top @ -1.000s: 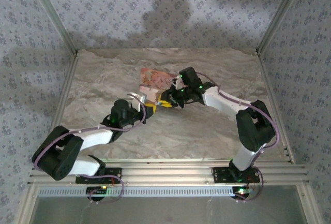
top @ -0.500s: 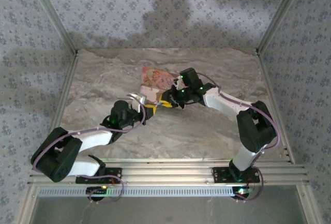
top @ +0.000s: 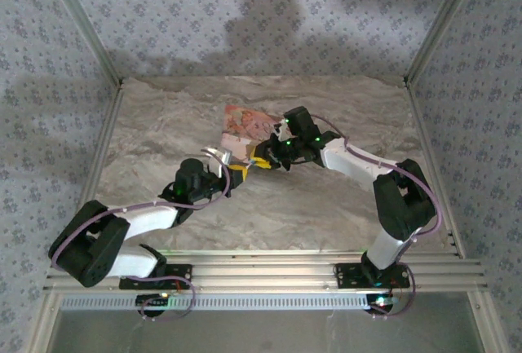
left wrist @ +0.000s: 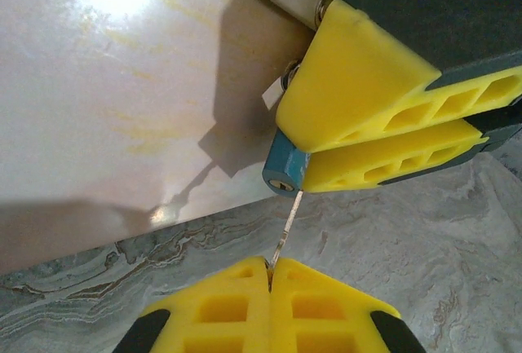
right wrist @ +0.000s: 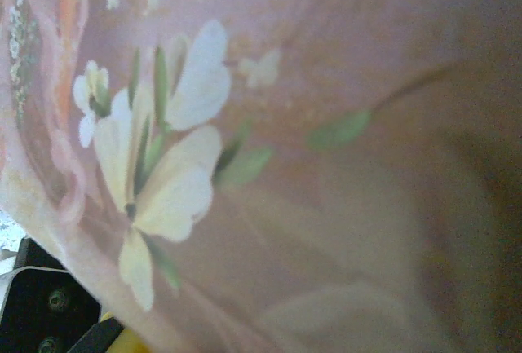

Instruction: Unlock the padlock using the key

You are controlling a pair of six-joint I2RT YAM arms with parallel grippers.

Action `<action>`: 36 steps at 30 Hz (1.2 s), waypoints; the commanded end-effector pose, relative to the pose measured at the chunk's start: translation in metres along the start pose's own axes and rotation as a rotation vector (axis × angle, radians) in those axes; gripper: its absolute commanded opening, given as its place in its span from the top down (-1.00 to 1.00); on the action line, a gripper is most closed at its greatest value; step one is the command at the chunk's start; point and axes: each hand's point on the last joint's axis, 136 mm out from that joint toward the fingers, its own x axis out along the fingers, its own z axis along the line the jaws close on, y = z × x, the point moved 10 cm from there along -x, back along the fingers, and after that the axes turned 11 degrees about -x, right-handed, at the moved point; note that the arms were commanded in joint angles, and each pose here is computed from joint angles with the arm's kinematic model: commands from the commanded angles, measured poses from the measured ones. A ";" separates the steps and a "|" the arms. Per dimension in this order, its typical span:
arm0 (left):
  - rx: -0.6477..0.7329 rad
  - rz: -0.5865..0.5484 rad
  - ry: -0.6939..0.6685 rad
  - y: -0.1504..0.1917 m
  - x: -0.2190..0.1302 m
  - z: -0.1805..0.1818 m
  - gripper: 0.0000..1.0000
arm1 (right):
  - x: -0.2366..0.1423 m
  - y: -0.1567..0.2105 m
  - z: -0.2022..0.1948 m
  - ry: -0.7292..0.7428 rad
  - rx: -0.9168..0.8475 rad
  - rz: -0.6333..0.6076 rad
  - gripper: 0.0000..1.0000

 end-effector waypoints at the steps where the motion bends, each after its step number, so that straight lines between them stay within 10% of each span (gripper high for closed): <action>1: 0.008 -0.042 0.022 -0.008 0.003 -0.006 1.00 | -0.003 0.003 0.011 -0.040 -0.003 0.005 1.00; 36: 0.020 -0.079 0.048 -0.011 0.016 -0.010 1.00 | -0.002 0.005 0.011 -0.062 0.019 0.022 1.00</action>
